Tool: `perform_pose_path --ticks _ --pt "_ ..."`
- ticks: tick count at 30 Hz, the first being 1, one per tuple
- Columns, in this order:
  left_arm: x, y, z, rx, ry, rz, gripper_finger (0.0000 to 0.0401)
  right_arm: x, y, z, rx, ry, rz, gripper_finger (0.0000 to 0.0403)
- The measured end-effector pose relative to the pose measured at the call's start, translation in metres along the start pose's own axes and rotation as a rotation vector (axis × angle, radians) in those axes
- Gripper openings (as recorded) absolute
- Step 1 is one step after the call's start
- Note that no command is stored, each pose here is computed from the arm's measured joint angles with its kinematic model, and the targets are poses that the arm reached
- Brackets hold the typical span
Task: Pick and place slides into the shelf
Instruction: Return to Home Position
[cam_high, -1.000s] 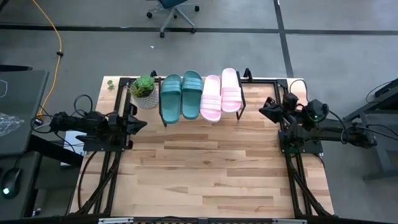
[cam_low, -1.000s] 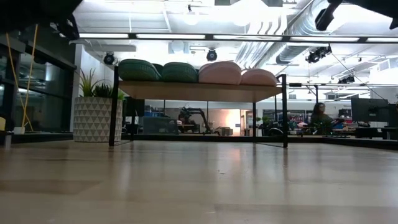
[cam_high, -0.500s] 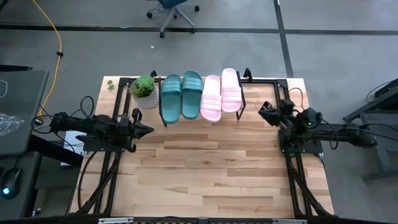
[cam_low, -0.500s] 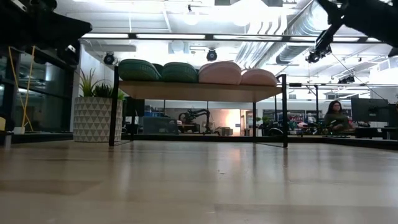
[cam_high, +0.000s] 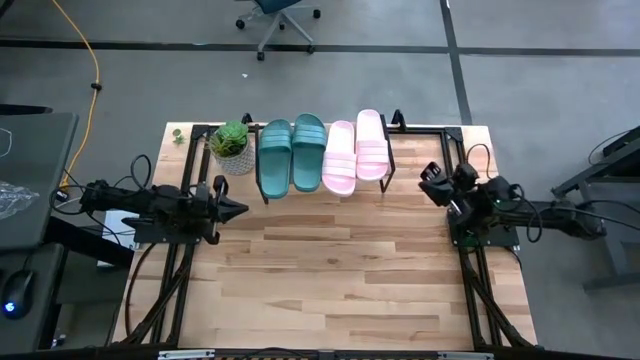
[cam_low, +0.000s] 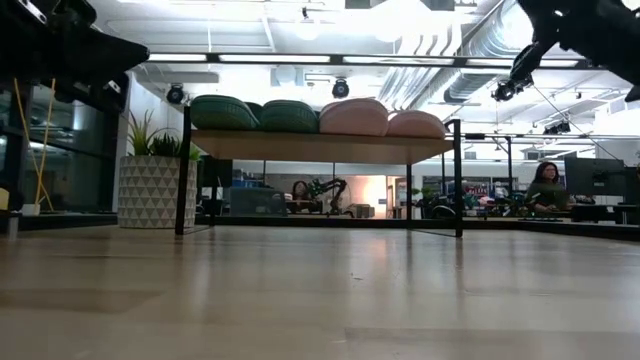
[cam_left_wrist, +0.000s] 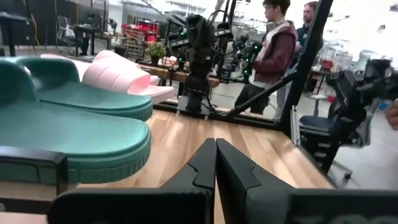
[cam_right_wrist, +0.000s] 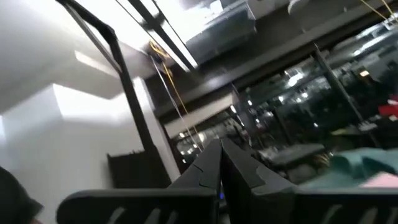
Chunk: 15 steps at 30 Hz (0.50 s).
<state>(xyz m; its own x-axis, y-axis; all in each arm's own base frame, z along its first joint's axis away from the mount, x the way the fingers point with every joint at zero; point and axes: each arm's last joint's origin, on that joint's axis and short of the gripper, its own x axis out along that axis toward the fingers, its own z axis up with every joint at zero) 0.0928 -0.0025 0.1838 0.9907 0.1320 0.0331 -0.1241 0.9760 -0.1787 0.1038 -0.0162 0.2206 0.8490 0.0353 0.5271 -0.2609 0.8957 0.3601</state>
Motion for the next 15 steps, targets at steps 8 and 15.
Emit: perform_pose_path --ticks 8,15 --pt "0.0 0.001 -0.005 0.211 0.056 0.004 0.0001 -0.006 -0.021 -0.017 -0.101 0.212 -0.188 0.0" --pt "0.0 0.002 -0.009 0.344 0.097 0.001 0.0001 -0.012 -0.031 -0.026 -0.076 0.368 -0.188 0.0"
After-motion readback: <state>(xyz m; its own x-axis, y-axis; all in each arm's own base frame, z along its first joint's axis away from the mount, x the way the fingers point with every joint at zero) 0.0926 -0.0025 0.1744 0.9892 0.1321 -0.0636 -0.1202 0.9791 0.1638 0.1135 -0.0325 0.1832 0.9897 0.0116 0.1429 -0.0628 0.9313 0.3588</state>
